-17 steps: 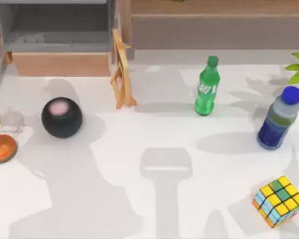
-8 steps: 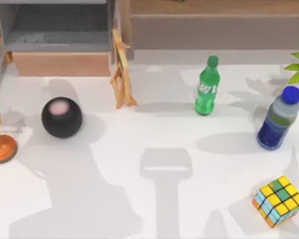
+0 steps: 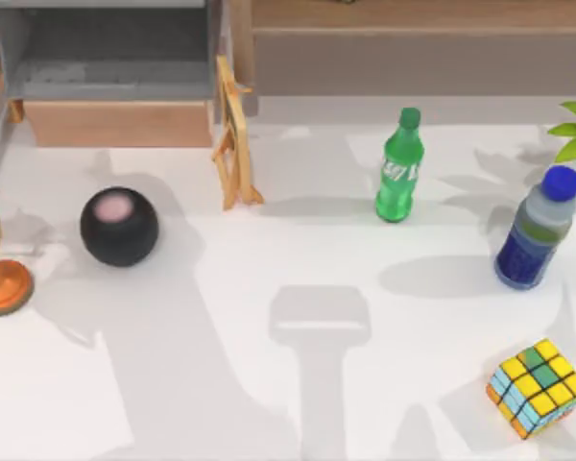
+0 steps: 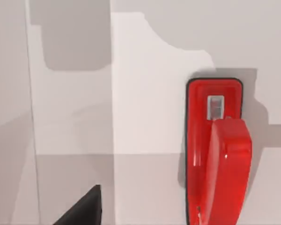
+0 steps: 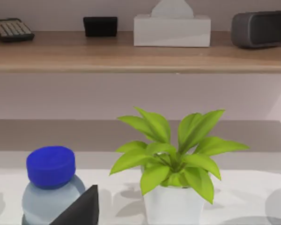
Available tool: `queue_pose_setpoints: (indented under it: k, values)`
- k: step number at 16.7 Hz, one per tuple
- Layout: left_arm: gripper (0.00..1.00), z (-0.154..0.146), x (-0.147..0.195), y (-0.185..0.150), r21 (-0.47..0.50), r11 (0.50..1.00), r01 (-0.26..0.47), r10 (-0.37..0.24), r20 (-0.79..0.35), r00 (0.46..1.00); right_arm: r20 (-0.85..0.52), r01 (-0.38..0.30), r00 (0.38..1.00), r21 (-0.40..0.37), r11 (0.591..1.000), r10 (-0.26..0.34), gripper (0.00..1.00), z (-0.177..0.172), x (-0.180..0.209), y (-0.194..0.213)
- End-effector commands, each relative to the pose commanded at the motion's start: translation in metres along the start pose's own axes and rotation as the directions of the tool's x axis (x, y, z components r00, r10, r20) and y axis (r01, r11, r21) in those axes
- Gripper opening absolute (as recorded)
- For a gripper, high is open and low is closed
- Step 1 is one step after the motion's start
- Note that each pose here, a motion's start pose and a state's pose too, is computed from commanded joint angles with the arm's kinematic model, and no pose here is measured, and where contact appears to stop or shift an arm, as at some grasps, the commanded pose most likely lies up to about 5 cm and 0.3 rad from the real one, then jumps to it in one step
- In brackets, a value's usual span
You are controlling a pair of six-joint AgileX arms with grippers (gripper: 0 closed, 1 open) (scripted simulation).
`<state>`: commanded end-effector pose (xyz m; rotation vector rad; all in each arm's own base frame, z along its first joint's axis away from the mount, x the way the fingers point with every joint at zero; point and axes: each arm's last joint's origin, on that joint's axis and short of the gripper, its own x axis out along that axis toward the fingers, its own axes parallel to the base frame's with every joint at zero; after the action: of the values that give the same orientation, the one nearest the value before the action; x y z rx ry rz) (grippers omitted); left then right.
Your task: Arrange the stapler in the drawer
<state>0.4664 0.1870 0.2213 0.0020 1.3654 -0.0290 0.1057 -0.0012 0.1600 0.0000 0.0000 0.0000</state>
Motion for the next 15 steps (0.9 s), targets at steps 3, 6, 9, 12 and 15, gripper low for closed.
queue_pose_setpoints:
  k: [3, 6, 9, 12, 15]
  values:
    - [1.0, -0.005, -0.033, 0.022, 0.034, 0.999, -0.019, 0.011, 0.218, 0.976, 0.0, 0.0, 1.0, 0.0, 1.0, 0.0, 1.0, 0.0, 0.0, 0.0]
    - [1.0, -0.013, -0.058, 0.049, 0.116, 0.987, -0.108, 0.043, 0.456, 0.889, 0.0, 0.0, 1.0, 0.0, 1.0, 0.0, 1.0, 0.0, 0.0, 0.0]
    - [1.0, -0.027, -0.076, 0.075, 0.209, 0.932, -0.296, 0.085, 0.667, 0.74, 0.0, 0.0, 1.0, 0.0, 1.0, 0.0, 1.0, 0.0, 0.0, 0.0]
    - [1.0, -0.048, -0.083, 0.097, 0.258, 0.795, -0.548, 0.124, 0.816, 0.564, 0.0, 0.0, 1.0, 0.0, 1.0, 0.0, 1.0, 0.0, 0.0, 0.0]
    - [1.0, -0.078, -0.076, 0.115, 0.247, 0.573, -0.781, 0.16, 0.901, 0.402, 0.0, 0.0, 1.0, 0.0, 1.0, 0.0, 1.0, 0.0, 0.0, 0.0]
